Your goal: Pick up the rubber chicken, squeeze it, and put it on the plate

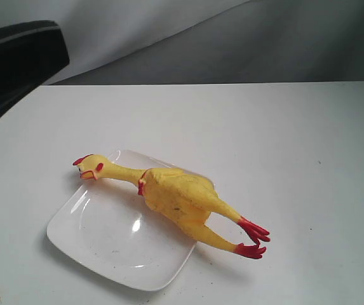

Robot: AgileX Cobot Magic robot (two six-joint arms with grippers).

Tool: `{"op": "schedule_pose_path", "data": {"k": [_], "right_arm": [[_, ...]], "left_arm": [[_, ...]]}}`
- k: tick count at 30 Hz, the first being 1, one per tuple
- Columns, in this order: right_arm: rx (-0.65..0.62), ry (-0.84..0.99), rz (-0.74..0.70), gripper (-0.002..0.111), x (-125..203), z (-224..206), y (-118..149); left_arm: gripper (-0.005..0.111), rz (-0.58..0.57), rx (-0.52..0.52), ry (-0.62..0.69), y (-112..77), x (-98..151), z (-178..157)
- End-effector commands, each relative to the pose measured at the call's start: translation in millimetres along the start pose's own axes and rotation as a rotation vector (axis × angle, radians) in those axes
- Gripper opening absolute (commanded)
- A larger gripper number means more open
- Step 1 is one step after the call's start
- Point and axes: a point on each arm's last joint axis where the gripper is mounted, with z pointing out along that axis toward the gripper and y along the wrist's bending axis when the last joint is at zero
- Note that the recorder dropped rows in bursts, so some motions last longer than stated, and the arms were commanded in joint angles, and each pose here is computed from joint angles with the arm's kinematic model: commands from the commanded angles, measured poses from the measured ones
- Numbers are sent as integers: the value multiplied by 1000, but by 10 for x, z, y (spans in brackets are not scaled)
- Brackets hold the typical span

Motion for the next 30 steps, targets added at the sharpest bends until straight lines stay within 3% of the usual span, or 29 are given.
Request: {"op": "schedule_pose_path", "data": {"k": [1, 12, 17, 30], "right_arm": [[28, -11, 11, 0, 174, 109, -19], [26, 63, 16, 0, 824, 351, -2], [21, 151, 20, 0, 916, 346, 3], [19, 155, 20, 0, 919, 345, 4]], "left_arm": [[102, -9, 1, -14, -8, -31, -15], [102, -7, 1, -14, -8, -31, -15], [102, -7, 1, -14, -8, -31, -15], [102, -10, 1, -14, -8, -31, -15]]}}
